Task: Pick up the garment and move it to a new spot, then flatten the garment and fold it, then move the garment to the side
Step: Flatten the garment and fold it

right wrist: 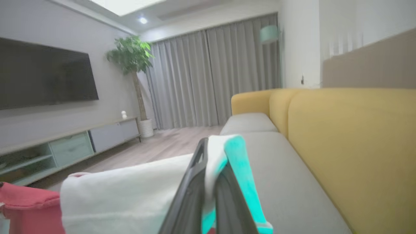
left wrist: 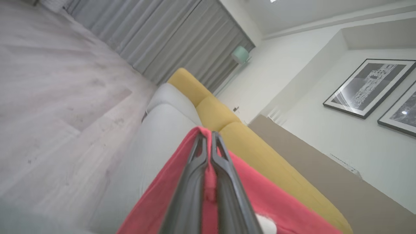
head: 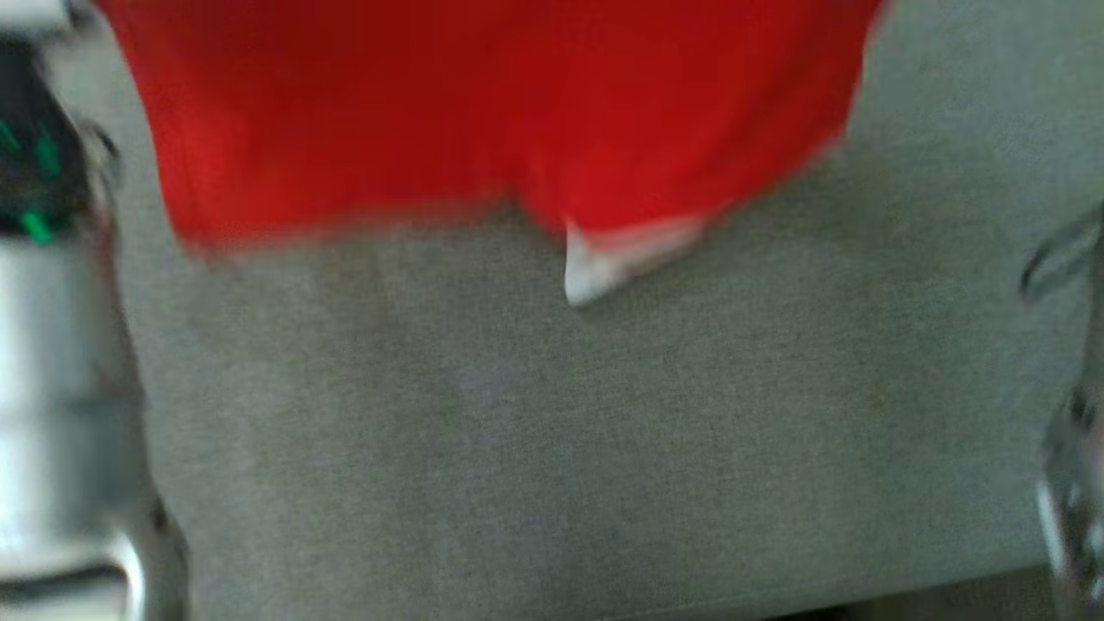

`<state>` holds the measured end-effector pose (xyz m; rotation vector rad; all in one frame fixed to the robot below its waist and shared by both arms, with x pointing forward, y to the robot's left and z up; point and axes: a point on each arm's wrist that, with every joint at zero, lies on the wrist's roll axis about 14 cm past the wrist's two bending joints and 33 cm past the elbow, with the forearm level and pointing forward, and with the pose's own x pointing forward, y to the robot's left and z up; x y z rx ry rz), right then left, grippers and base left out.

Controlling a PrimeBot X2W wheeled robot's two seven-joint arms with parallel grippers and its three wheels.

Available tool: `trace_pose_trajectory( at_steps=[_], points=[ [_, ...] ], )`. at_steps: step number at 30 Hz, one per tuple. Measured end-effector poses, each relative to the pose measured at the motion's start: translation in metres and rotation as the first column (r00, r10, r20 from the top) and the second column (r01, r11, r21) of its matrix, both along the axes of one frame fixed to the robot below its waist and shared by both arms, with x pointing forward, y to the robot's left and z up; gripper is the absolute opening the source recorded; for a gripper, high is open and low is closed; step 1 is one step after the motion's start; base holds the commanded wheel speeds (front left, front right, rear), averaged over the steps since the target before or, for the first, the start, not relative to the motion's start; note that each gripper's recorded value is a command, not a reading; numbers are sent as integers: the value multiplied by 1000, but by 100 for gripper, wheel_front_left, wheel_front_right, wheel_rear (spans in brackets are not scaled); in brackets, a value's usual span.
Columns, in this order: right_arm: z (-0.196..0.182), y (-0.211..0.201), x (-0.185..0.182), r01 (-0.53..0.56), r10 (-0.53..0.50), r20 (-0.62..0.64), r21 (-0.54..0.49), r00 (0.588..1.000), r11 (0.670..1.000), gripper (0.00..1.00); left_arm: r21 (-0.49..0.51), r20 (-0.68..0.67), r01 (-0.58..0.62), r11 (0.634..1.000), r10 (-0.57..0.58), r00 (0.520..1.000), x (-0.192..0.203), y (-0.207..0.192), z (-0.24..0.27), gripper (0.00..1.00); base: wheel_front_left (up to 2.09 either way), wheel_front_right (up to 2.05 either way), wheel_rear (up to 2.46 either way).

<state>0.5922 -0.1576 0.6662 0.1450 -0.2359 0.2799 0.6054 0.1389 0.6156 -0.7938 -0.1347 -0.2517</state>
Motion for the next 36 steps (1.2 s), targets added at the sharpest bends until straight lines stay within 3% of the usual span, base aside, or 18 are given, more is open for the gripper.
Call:
trace_pose_trajectory(
  at_steps=[7, 13, 16, 19, 21, 22, 25, 28, 31, 36],
  points=[
    [61, 4, 32, 23, -4, 270, -69, 963, 997, 0, 42, 189, -126, 991, 116, 975, 46, 18, 41, 0, 0, 0, 0],
    [85, -1, 29, 33, 1, 340, -94, 940, 995, 0, 39, 334, -127, 991, 107, 936, 43, 14, 80, 0, 0, 0, 0],
    [28, -18, 33, 47, -33, 175, -76, 984, 996, 0, 92, 277, -86, 992, 58, 959, 41, -1, 41, 0, 0, 0, 0],
    [-65, -36, 18, 77, -81, -77, -56, 994, 995, 0, 138, 141, -58, 989, 38, 989, 32, -8, -25, 0, 0, 0, 0],
    [-128, -39, -7, 88, -96, -245, -43, 965, 995, 0, 170, 40, -42, 985, 35, 999, 18, -11, -72, 0, 0, 0, 0],
    [-128, -39, -7, 88, -96, -245, -43, 965, 995, 0, 170, 40, -42, 985, 35, 999, 18, -11, -72, 0, 0, 0, 0],
    [-196, -35, -54, 110, -100, -437, -3, 894, 994, 0, 196, -102, -18, 980, 39, 994, -11, -11, -132, 0, 0, 0, 0],
    [-229, -33, -94, 147, -104, -551, 34, 828, 989, 0, 209, -223, -5, 978, 52, 974, -47, -9, -176, 0, 0, 0, 0],
    [-238, -33, -126, 174, -110, -605, 48, 788, 984, 0, 198, -314, 9, 980, 55, 948, -83, -12, -204, 0, 0, 0, 0],
    [-244, -35, -182, 197, -115, -681, 44, 723, 979, 0, 154, -348, -12, 988, 66, 935, -131, -10, -205, 0, 0, 0, 0]
  ],
)
